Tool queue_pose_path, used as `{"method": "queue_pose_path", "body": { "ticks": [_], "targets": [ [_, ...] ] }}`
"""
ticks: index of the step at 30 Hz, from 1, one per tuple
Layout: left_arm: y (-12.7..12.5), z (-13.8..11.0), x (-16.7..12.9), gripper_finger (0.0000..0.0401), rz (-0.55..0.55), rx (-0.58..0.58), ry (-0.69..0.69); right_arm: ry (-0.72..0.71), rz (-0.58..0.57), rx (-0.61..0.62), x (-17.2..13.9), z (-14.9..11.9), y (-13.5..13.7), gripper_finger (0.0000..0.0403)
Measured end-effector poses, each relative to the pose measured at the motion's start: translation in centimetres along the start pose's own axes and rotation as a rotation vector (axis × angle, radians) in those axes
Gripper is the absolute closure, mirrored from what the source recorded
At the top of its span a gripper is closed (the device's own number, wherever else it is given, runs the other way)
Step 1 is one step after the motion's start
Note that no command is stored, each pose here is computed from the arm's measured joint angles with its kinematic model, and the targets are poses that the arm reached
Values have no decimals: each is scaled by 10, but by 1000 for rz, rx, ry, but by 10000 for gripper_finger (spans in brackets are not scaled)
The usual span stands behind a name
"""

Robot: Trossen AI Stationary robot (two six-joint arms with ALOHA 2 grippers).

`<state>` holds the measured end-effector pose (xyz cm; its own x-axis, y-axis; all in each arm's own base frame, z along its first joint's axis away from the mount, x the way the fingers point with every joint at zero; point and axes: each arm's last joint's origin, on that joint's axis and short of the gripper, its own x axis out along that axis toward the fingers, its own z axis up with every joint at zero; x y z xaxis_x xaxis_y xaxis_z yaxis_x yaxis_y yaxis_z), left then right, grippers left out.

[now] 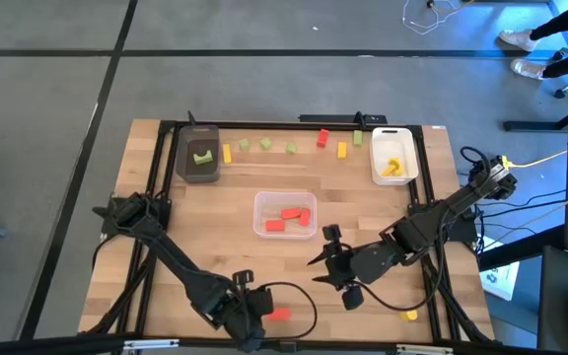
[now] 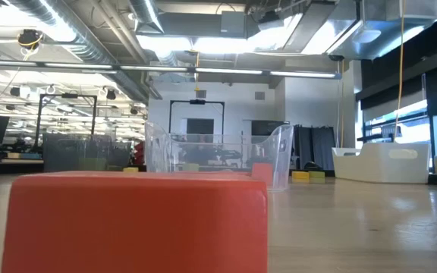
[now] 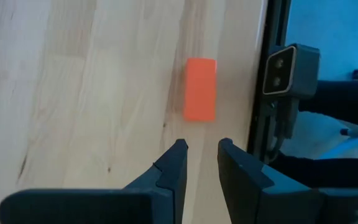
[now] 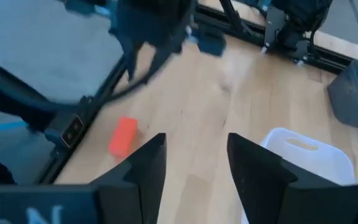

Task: Sort & place blocks by color
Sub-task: Put the orange block into the transparent bin

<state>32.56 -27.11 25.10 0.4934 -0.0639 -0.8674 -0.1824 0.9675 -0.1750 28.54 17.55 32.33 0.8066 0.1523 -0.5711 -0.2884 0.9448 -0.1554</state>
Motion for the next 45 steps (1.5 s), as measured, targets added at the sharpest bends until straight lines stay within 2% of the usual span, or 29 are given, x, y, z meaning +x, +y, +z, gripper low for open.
{"method": "queue_pose_path", "body": {
  "ticks": [6, 16, 26, 29, 32, 37, 42, 45],
  "targets": [
    [0, -1, 0, 322, 3, -7, 4, 65, -52, 4, 4, -6, -12, 232],
    [6, 4, 2, 322, 24, -26, 10, 61, -52, 9, 5, -6, -13, 232],
    [12, 11, 4, 322, 27, -172, -1, 61, -52, 9, 5, -6, -13, 232],
    [10, 14, 5, 322, 0, -256, -19, 61, -52, 10, 5, -6, -13, 232],
    [7, 15, 5, 322, -30, -275, -27, 61, -52, 9, 5, -6, -13, 232],
    [5, 16, 4, 318, -69, -246, -4, 61, -52, 9, 5, -6, -13, 232],
    [-1, 14, 3, 302, -95, -56, -35, 61, -52, 9, 5, -6, -13, 232],
    [-3, 10, 1, 284, -78, -16, -48, 61, -52, 10, 5, -6, -13, 232]
  ]
}}
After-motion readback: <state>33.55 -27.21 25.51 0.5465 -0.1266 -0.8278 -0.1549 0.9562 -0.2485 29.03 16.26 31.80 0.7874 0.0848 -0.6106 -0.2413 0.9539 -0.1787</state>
